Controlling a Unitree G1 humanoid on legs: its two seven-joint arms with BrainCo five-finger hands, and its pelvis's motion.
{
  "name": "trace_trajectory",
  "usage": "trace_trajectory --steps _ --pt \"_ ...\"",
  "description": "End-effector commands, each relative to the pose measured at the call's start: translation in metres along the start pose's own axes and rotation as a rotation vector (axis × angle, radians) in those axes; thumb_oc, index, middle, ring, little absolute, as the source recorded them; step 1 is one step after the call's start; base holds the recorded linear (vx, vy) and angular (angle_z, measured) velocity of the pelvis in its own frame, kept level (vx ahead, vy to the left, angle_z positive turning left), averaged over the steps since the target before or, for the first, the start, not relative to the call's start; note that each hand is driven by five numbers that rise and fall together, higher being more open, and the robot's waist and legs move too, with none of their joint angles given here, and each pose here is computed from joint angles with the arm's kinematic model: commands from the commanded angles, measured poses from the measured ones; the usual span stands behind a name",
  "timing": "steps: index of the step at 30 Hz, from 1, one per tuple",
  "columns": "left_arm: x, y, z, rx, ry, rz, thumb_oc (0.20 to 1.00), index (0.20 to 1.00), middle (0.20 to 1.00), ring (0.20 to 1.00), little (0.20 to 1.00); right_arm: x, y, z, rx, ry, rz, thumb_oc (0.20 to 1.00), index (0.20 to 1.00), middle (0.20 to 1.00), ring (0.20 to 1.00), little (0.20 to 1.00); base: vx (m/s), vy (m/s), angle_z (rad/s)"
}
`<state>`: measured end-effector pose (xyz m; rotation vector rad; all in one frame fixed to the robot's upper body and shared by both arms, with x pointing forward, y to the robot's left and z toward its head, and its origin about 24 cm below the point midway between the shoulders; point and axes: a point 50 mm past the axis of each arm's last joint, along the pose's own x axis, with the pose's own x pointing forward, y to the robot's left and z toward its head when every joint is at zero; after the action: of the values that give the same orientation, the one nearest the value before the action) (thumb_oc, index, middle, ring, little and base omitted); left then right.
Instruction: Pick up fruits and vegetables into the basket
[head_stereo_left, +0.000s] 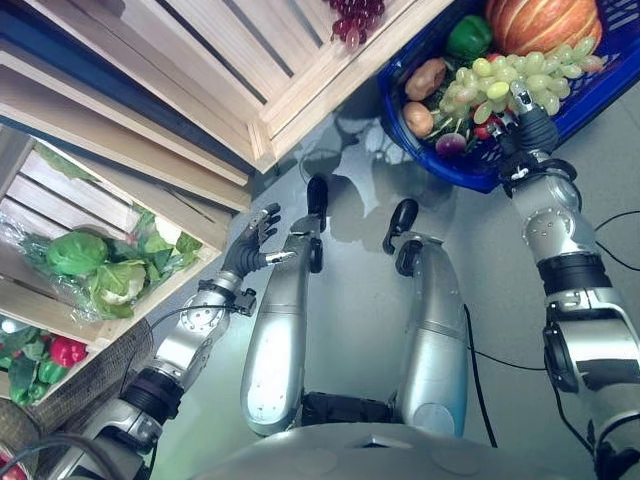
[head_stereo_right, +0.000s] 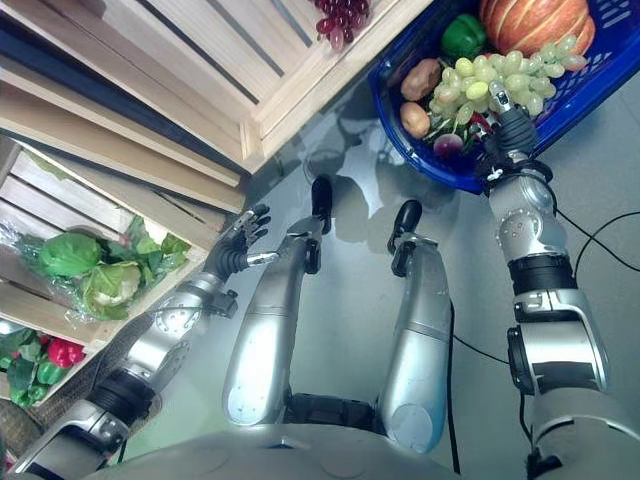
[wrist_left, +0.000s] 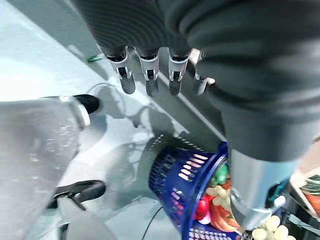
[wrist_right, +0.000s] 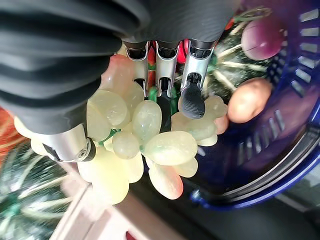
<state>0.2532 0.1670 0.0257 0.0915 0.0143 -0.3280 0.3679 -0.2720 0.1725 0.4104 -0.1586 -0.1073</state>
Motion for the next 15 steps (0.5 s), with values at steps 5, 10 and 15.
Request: trace_trajectory --steps 5,10,15 --pt "0.003 -0.028 0.005 -0.047 -0.05 -0.094 1.0 1.0 1.0 1.0 1.0 0.005 -0.023 0.036 -0.088 0.015 -0.06 0.2 0.2 0.2 0.2 0.2 0.01 -0.026 0.05" --pt "0.006 -0.034 0.003 -0.046 -0.055 -0.092 1.0 1.0 1.0 1.0 1.0 0.008 -0.032 0.029 0.048 0.057 -0.115 0.2 0.2 0.2 0.2 0.2 0.01 -0.031 0.06" --pt "0.007 -0.036 0.002 -0.04 -0.061 -0.088 1.0 1.0 1.0 1.0 1.0 0.007 -0.036 0.024 0.054 0.071 -0.151 0.2 0.2 0.2 0.2 0.2 0.0 0.0 0.0"
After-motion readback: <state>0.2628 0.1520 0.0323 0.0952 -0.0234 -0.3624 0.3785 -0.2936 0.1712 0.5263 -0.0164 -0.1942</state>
